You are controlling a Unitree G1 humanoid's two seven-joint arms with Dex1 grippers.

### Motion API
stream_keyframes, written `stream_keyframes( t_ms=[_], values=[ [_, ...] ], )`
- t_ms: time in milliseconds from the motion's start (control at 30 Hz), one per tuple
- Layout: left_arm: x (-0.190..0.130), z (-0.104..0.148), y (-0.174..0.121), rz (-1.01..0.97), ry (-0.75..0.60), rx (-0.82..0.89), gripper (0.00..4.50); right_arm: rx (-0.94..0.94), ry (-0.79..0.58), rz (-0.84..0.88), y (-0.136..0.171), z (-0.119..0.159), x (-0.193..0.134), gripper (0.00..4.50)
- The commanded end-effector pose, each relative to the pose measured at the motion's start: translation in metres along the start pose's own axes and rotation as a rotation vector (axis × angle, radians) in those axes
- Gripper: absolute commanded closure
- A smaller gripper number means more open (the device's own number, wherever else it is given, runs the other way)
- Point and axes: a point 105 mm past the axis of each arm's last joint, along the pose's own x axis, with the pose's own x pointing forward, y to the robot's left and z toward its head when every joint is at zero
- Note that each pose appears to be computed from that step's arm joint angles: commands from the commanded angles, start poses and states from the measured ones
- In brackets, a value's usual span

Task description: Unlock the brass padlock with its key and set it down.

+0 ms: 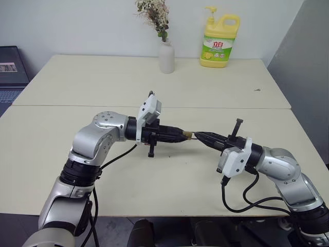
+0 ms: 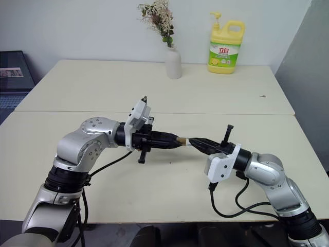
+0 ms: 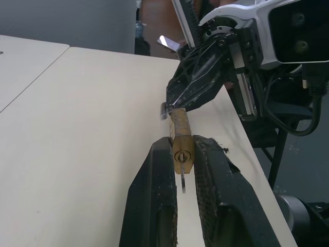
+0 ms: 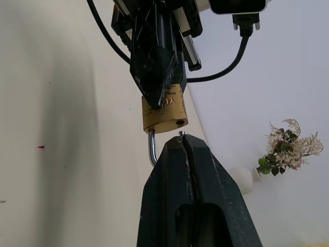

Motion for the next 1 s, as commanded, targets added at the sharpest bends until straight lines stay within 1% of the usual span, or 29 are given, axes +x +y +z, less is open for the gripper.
stream_keyframes(
  t_ms=[33, 300, 800, 933, 1000],
  values=[
    [-0.001, 0.006, -0.006, -0.029, 0.010, 0.065, 4.34, -0.031, -0.012, -0.002, -0.007, 0.003, -0.002, 4.50],
    [-0.003, 0.007, -0.010, -0.056, -0.004, 0.065, 4.34, -0.016, -0.020, 0.066, 0.002, -0.001, -0.003, 4.50],
    [-0.004, 0.010, -0.009, -0.045, -0.022, 0.046, 4.34, 0.006, -0.028, 0.098, 0.010, -0.002, -0.005, 4.50],
    [-0.003, 0.011, -0.009, -0.041, -0.026, 0.045, 4.34, 0.007, -0.011, 0.104, 0.012, -0.004, -0.007, 4.50],
    [-0.004, 0.011, -0.006, -0.023, -0.030, 0.033, 4.34, 0.041, 0.035, 0.116, 0.015, -0.012, -0.012, 4.50]
  ],
)
